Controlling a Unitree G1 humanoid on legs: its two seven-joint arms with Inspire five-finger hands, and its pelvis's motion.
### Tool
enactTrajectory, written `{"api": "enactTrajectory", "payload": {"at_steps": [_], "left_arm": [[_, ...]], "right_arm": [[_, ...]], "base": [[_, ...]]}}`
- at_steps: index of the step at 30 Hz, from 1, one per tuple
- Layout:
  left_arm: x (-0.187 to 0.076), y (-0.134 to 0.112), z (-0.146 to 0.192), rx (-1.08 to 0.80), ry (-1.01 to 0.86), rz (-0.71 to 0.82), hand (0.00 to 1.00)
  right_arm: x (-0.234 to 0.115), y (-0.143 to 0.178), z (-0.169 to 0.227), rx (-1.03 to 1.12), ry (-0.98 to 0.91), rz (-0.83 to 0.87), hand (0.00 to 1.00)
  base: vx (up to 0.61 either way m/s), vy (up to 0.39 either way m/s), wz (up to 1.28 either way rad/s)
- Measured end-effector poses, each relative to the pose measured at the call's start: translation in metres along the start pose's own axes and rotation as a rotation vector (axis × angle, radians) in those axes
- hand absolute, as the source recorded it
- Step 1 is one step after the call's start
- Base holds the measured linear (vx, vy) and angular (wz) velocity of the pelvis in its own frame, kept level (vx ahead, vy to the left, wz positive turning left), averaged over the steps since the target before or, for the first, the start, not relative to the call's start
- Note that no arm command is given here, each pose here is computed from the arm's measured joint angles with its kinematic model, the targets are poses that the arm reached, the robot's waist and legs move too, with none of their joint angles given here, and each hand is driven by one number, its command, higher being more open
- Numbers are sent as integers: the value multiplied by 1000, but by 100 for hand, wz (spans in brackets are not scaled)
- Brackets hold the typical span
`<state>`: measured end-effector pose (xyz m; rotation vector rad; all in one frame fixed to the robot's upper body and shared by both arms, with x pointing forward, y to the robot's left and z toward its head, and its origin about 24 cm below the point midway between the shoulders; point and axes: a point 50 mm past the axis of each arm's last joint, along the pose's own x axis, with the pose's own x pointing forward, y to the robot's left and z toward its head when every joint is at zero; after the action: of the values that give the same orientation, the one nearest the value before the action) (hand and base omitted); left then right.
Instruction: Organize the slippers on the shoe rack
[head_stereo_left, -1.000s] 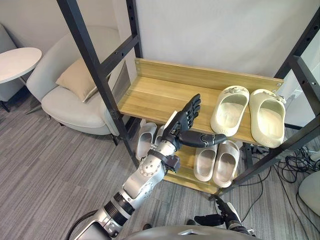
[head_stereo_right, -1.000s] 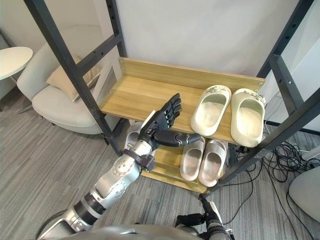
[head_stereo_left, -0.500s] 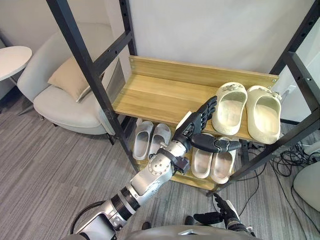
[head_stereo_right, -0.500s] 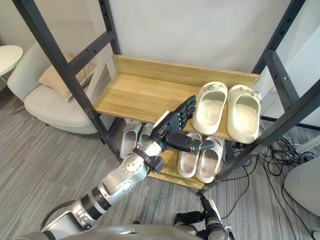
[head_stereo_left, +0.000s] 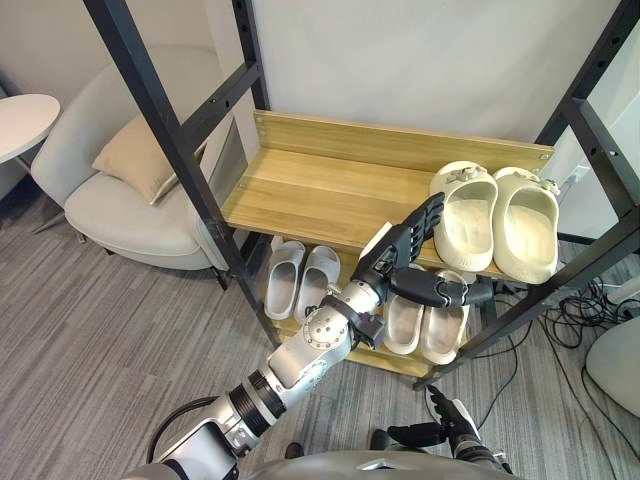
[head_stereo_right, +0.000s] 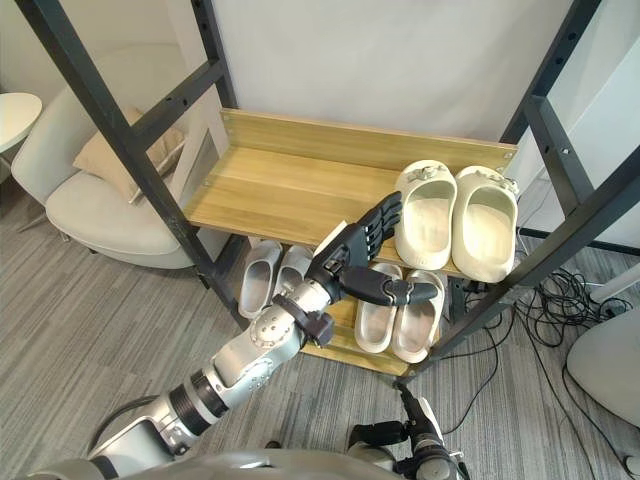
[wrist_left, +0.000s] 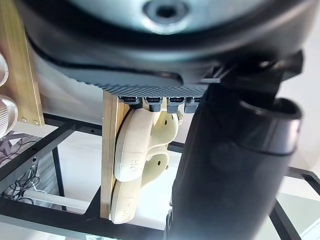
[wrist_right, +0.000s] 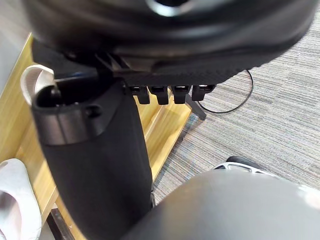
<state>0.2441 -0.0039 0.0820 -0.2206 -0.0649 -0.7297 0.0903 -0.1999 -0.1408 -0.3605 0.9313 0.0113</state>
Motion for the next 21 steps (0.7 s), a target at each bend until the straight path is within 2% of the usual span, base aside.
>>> {"api": "enactTrajectory", "payload": {"at_steps": [9,16,21], "left_arm": [[1,6,4,42,-19,22,100],[-2,37,22,43,-88,177,100],[-3,20,51,-2,-215,104,100]], "right_arm": [[1,1,1,1,0,1,100],[0,0,0,1,3,0,100],[-1,-1,-3,-2,9,0,100]], "base": [[0,0,0],[0,0,3],[13,2,12]]}}
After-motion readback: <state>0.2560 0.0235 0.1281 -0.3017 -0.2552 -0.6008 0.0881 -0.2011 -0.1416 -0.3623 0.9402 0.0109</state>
